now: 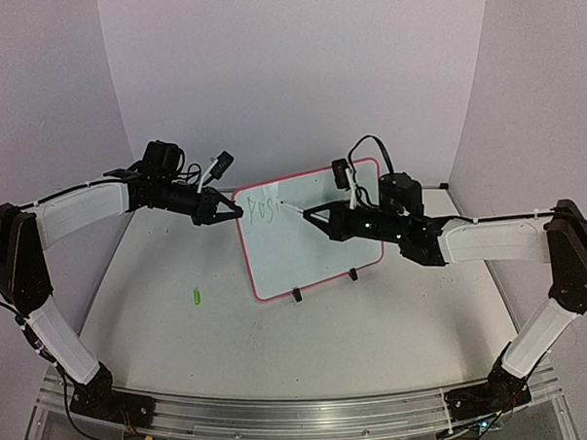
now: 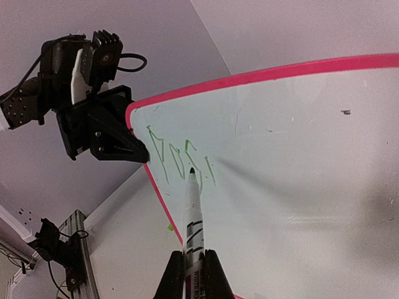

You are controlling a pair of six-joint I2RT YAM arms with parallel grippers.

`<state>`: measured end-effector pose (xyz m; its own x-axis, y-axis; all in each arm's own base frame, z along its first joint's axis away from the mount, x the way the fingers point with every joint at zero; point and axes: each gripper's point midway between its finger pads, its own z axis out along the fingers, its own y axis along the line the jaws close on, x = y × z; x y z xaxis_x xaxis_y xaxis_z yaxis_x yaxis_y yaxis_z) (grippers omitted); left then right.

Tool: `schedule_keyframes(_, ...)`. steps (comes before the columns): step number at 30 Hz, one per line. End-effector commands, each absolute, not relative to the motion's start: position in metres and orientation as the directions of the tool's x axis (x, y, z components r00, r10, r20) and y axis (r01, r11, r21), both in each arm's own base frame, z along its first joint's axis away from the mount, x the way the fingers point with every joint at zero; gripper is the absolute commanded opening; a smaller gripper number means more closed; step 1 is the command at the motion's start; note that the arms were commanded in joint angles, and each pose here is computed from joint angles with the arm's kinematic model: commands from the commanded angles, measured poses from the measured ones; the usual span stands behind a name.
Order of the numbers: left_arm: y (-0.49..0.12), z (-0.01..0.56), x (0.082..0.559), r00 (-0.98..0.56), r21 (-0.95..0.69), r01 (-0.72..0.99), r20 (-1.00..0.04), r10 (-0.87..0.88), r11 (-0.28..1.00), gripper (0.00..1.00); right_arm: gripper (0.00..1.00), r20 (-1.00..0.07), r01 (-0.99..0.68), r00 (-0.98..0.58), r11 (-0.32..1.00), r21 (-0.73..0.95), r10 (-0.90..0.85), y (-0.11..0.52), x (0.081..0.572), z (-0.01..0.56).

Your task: Write a sentence on the whiteboard

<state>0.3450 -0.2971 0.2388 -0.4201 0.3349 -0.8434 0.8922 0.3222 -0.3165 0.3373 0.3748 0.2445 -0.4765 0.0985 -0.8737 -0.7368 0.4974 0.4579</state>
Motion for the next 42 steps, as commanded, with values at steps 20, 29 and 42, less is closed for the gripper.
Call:
schedule_keyframes(20,-0.302,0.235,0.342,-0.416,-0.306,0.896,-0.831,0.370,0.321,0.00,0.00,-0.898,-0.756,-0.429,0.504,0.418,0.101,0.391,0.361,0.257)
schedule_keyframes(29,-0.302,0.235,0.342,-0.416,-0.307,0.896,-0.831,0.370,0.320,0.00,0.00,-0.898,-0.739,-0.427,0.531,0.415,0.107,0.387,0.365,0.255)
schedule_keyframes(42,-0.301,0.233,0.342,-0.419,-0.307,0.895,-0.829,0.372,0.323,0.00,0.00,-0.899,-0.748,-0.426,0.519,0.414,0.102,0.388,0.362,0.256)
